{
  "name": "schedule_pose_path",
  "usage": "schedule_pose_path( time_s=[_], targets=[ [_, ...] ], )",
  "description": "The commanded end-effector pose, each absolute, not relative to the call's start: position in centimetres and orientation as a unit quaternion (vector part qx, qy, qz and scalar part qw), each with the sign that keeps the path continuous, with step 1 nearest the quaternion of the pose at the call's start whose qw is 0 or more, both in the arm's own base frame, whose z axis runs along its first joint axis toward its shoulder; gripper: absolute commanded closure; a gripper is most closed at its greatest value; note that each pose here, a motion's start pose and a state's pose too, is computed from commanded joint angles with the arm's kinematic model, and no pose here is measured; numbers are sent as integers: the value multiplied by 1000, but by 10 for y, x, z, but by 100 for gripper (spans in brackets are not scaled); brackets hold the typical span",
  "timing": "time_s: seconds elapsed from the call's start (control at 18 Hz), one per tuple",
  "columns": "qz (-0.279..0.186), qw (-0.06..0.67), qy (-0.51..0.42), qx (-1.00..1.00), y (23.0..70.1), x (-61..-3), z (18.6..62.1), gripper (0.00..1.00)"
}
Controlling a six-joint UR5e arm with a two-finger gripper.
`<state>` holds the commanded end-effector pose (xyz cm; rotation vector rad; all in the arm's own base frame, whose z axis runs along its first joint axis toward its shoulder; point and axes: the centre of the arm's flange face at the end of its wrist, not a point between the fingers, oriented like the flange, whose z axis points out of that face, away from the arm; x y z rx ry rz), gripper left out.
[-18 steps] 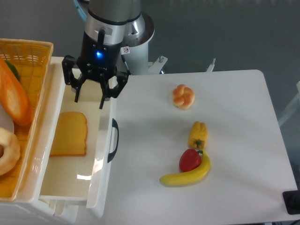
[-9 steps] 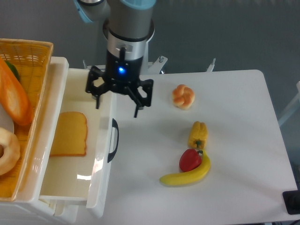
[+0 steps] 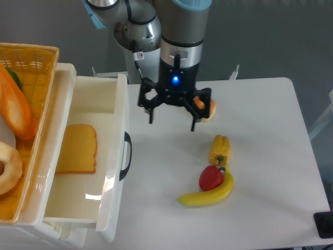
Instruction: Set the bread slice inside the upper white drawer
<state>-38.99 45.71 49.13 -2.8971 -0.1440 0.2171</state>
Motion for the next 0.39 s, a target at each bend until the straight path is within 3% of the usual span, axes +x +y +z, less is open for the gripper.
schedule_pose_path(
  time_s=[0.17, 0.39],
  targets=[
    [96, 53, -33, -993, 457, -404, 464, 0],
    [119, 34, -36, -992, 464, -423, 434, 0]
  ],
)
